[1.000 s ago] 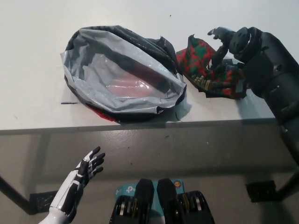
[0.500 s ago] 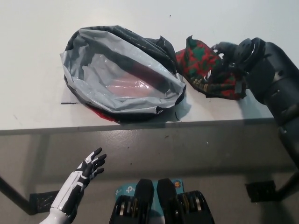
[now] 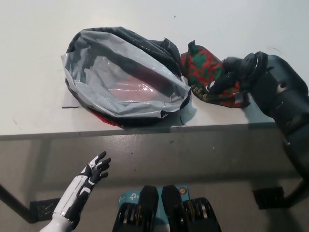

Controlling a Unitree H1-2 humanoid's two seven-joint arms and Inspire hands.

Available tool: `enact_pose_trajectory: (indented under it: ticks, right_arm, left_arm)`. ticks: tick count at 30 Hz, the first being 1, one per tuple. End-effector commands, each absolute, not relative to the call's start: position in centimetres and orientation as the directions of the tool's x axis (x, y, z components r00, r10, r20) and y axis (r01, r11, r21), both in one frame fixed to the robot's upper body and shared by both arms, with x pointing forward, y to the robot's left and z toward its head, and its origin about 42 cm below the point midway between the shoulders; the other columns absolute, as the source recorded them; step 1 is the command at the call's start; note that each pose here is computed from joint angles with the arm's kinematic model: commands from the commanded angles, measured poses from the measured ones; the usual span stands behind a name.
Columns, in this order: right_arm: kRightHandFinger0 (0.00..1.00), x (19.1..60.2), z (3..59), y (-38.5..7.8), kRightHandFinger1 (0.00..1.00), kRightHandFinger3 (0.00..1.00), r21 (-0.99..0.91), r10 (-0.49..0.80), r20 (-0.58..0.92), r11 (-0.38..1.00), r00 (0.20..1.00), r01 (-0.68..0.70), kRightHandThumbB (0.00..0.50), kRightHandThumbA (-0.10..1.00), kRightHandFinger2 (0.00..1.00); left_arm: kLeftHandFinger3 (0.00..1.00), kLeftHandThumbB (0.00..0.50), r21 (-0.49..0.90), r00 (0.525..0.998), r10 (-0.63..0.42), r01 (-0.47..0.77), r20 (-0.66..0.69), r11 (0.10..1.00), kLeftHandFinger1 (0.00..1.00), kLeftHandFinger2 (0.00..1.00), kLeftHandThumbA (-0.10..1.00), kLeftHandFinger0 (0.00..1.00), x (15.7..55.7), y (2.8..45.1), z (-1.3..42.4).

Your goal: The robot uses its right hand to pick up a bag of coffee beans and puts it in the black plastic bag, then the robot grabs the top of the bag and lifts it.

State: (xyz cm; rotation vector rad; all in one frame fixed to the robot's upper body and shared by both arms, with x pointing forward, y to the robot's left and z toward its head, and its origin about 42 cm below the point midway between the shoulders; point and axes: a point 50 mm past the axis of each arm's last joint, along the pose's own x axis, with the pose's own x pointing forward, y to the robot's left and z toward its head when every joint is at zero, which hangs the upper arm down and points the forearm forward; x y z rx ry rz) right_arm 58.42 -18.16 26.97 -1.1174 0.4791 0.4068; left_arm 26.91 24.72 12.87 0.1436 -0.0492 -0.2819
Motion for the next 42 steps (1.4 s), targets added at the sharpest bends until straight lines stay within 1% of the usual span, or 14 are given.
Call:
enact_pose_trajectory:
  ticks: [1,3,5,7,8,9,10,13,15,17,20,24,27,42]
  right_arm:
    - [1.00,58.3,27.1,-16.5,1.00,1.00,-0.709,0.204,-0.576,0.358,0.792,-0.608,0.484,1.00,1.00]
    - [1.00,58.1,26.5,-16.2,1.00,1.00,-0.721,0.176,-0.592,0.321,0.786,-0.614,0.499,0.99,1.00]
    - [0.92,57.8,25.7,-15.7,0.99,1.00,-0.718,0.114,-0.586,0.387,0.803,-0.579,0.426,0.30,0.99]
    - [0.25,57.7,25.1,-15.4,0.38,1.00,-0.739,0.083,-0.549,0.416,0.831,-0.530,0.438,0.28,0.61]
    - [0.63,57.7,24.7,-15.1,0.96,0.86,-0.787,0.075,-0.486,0.395,0.871,-0.474,0.374,0.07,1.00]
    - [1.00,57.6,24.3,-15.1,1.00,0.74,-0.818,0.081,-0.425,0.392,0.902,-0.421,0.287,-0.07,1.00]
    - [1.00,57.6,24.2,-15.3,1.00,0.72,-0.812,0.082,-0.391,0.438,0.917,-0.385,0.200,-0.09,1.00]
    - [0.98,57.6,24.2,-15.6,1.00,0.68,-0.788,0.079,-0.355,0.510,0.931,-0.344,0.177,-0.10,0.93]
    - [0.26,57.7,24.3,-16.1,0.41,0.65,-0.761,0.058,-0.337,0.571,0.940,-0.308,0.162,-0.10,0.49]
    - [0.06,57.8,24.4,-16.4,0.25,0.56,-0.738,0.047,-0.334,0.608,0.942,-0.292,0.167,-0.10,0.40]
    - [0.00,57.8,24.2,-17.1,0.28,0.74,-0.661,0.043,-0.344,0.698,0.938,-0.275,0.196,-0.10,0.56]
    - [0.01,57.5,23.2,-18.2,0.40,0.37,-0.451,0.033,-0.386,0.865,0.922,-0.219,0.197,-0.10,0.79]
    - [0.01,57.3,22.6,-18.8,0.42,0.95,-0.185,0.035,-0.407,0.975,0.913,-0.120,0.197,-0.10,0.87]
    - [0.00,56.0,19.8,-22.4,0.00,1.00,0.848,0.216,-0.290,0.509,0.932,0.146,0.131,-0.10,0.49]
  left_arm:
    - [1.00,0.243,0.174,0.949,-0.305,0.288,0.081,0.942,1.00,1.00,0.88,1.00,27.5,24.6,14.2]
    - [1.00,0.245,0.173,0.949,-0.305,0.288,0.083,0.942,1.00,1.00,0.87,1.00,27.5,24.5,14.2]
    - [1.00,0.238,0.170,0.950,-0.302,0.285,0.083,0.943,1.00,1.00,0.87,1.00,27.4,24.5,14.1]
    - [1.00,0.236,0.169,0.950,-0.301,0.284,0.084,0.944,1.00,1.00,0.86,1.00,27.4,24.6,14.1]
    - [1.00,0.235,0.170,0.950,-0.300,0.283,0.085,0.944,1.00,1.00,0.86,1.00,27.4,24.6,14.1]
    - [1.00,0.234,0.173,0.951,-0.299,0.281,0.085,0.944,1.00,1.00,0.86,1.00,27.4,24.6,14.1]
    - [1.00,0.232,0.175,0.951,-0.298,0.279,0.087,0.944,1.00,1.00,0.86,1.00,27.5,24.6,14.2]
    - [1.00,0.235,0.178,0.952,-0.295,0.276,0.088,0.945,1.00,1.00,0.86,1.00,27.6,24.7,14.4]
    - [1.00,0.233,0.178,0.952,-0.294,0.275,0.090,0.945,1.00,1.00,0.86,1.00,27.8,24.7,14.4]
    - [1.00,0.227,0.176,0.952,-0.293,0.274,0.092,0.945,1.00,1.00,0.87,1.00,27.8,24.7,14.3]
    - [1.00,0.220,0.175,0.953,-0.290,0.271,0.090,0.946,1.00,1.00,0.88,1.00,27.9,24.7,14.3]
    - [1.00,0.204,0.185,0.955,-0.284,0.264,0.089,0.946,1.00,1.00,0.90,1.00,27.8,24.8,14.1]
    - [1.00,0.205,0.181,0.958,-0.277,0.259,0.080,0.949,1.00,1.00,0.91,1.00,27.8,24.8,14.1]
    - [1.00,0.198,0.175,0.960,-0.269,0.253,0.076,0.952,1.00,1.00,0.93,1.00,27.4,25.0,13.6]
